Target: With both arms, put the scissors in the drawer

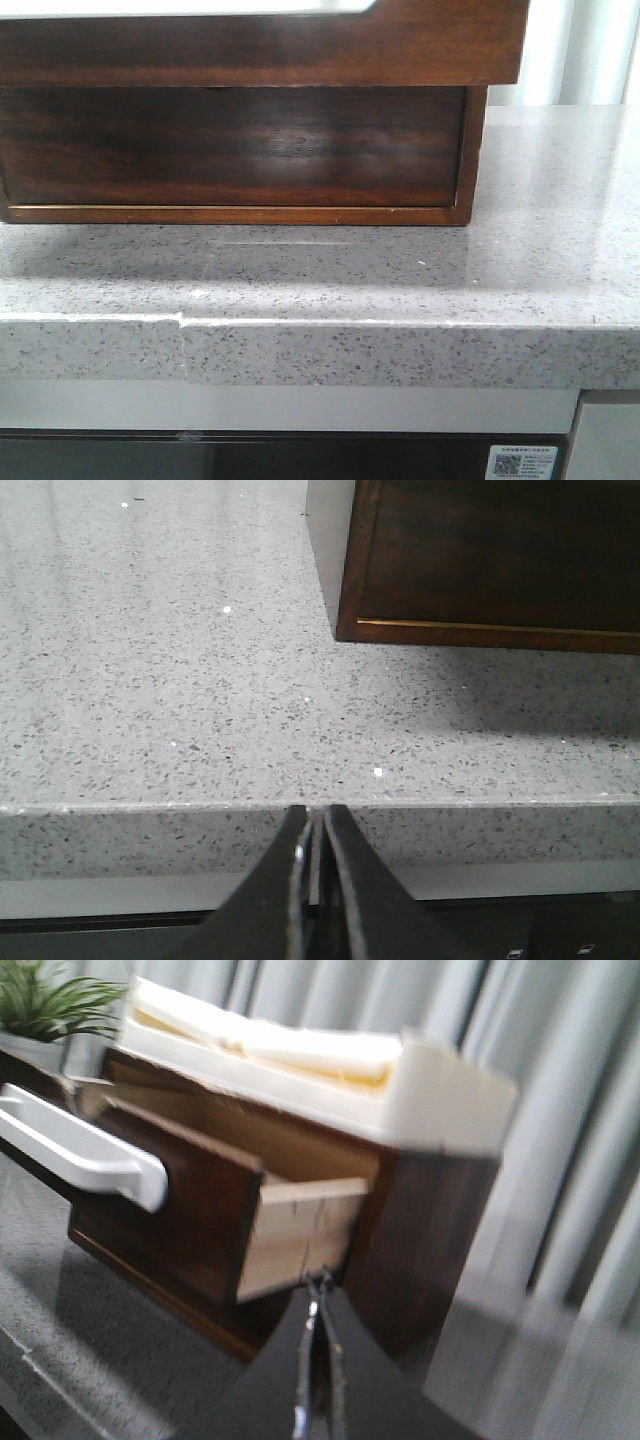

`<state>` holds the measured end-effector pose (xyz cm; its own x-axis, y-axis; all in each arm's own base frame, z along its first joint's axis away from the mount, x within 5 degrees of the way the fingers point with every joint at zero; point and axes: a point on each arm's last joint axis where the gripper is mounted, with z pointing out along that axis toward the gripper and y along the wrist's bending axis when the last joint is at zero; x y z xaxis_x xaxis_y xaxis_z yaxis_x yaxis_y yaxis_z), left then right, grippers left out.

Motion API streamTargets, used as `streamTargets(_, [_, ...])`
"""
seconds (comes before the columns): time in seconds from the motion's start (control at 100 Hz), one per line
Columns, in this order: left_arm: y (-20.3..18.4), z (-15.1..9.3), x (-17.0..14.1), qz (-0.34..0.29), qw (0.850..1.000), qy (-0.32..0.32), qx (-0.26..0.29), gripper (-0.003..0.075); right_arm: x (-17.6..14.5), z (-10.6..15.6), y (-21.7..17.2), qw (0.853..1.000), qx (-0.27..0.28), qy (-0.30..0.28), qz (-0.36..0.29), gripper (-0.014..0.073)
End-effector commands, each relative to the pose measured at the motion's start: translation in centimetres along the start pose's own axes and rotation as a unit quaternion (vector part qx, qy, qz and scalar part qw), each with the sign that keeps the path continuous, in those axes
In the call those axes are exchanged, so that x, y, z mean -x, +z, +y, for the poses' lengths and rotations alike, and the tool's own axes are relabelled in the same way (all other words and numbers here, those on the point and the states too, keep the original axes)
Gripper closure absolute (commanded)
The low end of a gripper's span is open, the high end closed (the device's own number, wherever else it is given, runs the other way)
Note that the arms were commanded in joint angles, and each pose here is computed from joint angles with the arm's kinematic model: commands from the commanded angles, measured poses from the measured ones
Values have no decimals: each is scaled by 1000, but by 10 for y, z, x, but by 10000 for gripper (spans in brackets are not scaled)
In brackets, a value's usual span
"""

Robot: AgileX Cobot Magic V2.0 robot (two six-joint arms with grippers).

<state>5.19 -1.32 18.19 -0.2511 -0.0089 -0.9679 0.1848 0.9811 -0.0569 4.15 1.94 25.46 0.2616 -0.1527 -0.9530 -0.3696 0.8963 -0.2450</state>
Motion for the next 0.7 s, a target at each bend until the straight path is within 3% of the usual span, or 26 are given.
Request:
streamTargets(0.0, [0, 0, -4, -12, 1000, -13, 0, 739, -18, 0, 5, 995, -44, 85, -21, 627])
streamTargets(0.07, [0, 0, -4, -12, 1000, -13, 0, 739, -42, 2, 4, 991, -64, 113, 16, 627])
streamTargets(0.25, [0, 0, -4, -12, 1000, -13, 0, 739, -61, 3, 1, 985, -84, 90, 123, 627])
streamTargets(0.42, [0, 0, -4, -12, 1000, -13, 0, 739, -78, 8, -5, 967, -72, 95, 225, 627])
streamTargets(0.54, [0, 0, -4, -12, 1000, -13, 0, 739, -80, 7, -6, 967, -72, 55, 236, 627])
streamTargets(0.69, [0, 0, -4, -12, 1000, -13, 0, 739, -80, 7, -6, 968, -72, 55, 235, 627])
